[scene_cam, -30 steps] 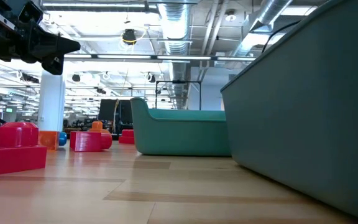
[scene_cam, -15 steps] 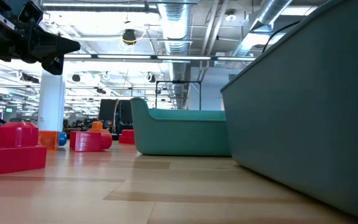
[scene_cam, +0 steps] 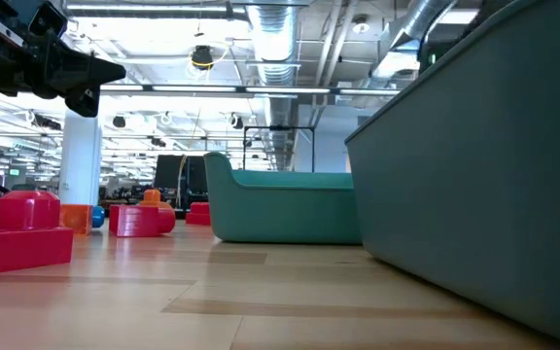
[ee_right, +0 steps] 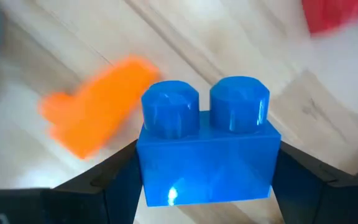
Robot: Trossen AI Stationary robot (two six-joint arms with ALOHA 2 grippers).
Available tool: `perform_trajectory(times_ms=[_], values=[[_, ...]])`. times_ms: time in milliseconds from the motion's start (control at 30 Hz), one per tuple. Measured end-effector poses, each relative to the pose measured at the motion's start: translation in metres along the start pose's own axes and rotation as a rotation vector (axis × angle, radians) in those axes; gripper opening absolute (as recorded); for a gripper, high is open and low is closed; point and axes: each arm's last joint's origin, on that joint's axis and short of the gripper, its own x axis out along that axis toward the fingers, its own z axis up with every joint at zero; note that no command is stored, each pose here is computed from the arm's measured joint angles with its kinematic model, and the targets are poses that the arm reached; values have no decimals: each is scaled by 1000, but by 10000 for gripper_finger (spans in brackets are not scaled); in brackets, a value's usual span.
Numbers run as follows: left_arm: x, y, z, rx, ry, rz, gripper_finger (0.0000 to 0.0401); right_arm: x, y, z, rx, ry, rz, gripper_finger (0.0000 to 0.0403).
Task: Sort & place blocks by color
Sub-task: Put the blue game piece into the green bin
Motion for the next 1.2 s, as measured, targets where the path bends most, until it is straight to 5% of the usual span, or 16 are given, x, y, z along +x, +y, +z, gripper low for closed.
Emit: perform_trajectory(times_ms=[300,700,1200], values=[[0,0,0,0,0,0,0,-33,37,11,-69,-320,222,295],[0,0,0,0,0,0,0,-34,99,23,-313,-587,458,296],[0,0,0,0,0,0,0,-8,150,28,-434,-521,481,296]])
